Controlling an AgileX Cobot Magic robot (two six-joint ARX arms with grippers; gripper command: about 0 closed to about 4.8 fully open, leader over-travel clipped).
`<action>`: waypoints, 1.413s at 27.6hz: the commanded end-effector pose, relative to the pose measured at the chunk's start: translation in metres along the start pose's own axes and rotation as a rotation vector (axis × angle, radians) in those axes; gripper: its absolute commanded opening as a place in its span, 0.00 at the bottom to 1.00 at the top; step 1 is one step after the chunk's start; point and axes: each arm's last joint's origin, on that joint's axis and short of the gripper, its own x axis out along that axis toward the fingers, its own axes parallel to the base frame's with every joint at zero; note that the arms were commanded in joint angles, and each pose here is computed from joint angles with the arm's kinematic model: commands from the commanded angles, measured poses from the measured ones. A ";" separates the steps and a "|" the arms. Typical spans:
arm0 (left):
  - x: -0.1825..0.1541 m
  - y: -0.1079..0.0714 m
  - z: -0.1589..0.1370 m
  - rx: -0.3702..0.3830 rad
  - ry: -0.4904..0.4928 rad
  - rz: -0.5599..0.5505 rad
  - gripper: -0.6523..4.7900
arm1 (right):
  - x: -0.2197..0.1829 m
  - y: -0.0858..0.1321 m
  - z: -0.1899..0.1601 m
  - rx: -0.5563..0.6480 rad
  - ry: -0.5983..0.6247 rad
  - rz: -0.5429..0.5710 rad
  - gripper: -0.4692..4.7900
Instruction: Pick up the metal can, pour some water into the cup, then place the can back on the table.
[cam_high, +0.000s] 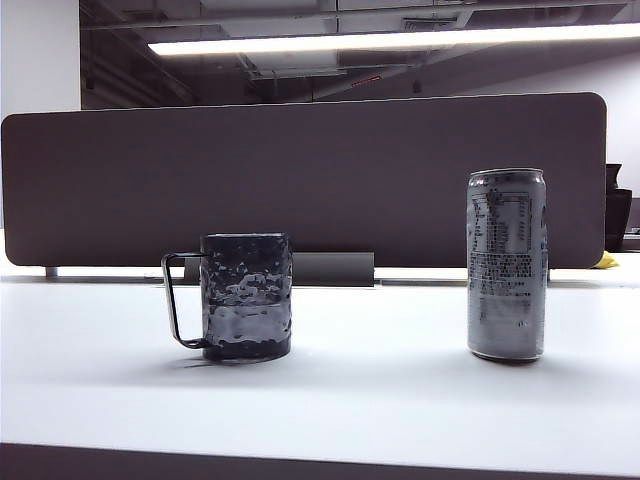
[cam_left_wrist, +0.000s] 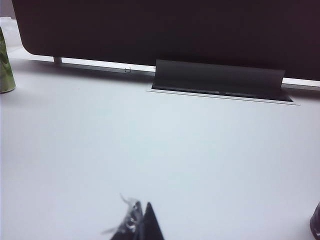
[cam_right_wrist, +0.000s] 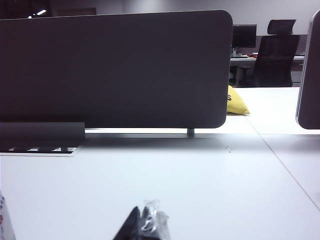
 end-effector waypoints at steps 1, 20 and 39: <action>0.000 0.000 0.001 0.003 -0.007 0.000 0.11 | 0.000 0.000 0.002 0.004 -0.013 0.004 0.08; 0.000 0.000 0.001 0.003 -0.007 0.000 0.11 | 0.000 0.000 0.000 0.004 0.008 0.002 0.08; 0.000 0.000 0.001 0.003 -0.007 0.000 0.11 | 0.000 0.000 0.000 0.004 0.008 0.002 0.08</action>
